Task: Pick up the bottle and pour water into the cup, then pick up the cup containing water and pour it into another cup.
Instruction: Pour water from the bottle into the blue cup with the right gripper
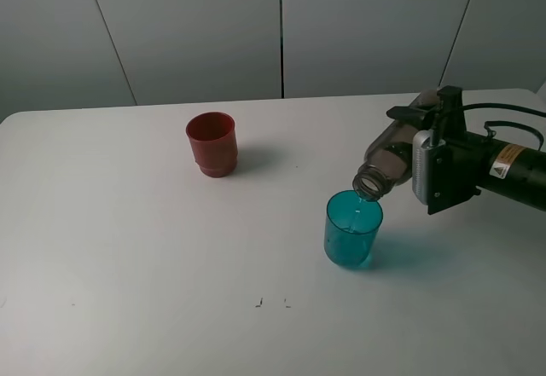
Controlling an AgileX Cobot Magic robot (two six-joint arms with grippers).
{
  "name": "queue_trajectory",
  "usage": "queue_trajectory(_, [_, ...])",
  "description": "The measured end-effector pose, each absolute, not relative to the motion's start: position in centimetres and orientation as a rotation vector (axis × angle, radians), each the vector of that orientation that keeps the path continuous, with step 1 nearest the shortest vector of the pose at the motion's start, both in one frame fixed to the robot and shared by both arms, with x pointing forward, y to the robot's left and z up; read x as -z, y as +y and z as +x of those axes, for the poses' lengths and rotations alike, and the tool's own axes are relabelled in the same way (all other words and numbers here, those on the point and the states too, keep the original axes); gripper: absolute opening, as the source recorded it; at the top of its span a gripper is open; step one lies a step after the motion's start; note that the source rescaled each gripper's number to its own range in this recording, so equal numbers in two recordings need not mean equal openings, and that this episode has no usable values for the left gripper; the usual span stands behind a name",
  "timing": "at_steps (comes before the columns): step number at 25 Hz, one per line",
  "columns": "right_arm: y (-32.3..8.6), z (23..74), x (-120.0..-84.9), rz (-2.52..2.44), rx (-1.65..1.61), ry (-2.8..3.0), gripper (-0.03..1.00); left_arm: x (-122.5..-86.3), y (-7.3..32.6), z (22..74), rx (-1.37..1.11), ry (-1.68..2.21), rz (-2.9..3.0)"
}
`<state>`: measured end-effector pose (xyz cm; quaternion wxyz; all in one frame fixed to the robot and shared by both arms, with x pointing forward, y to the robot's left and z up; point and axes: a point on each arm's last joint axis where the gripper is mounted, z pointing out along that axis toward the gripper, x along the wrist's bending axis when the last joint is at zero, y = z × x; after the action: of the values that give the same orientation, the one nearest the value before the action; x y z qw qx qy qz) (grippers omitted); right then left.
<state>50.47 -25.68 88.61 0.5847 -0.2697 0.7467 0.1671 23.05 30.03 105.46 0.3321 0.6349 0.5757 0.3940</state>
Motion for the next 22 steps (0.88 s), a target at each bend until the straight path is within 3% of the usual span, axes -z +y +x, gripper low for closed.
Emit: queue_trajectory(22, [-25.65,50.48,-89.94,-0.663,-0.351,1.679,0.04,-105.46,30.03,23.05,-1.029,1.504,1.659])
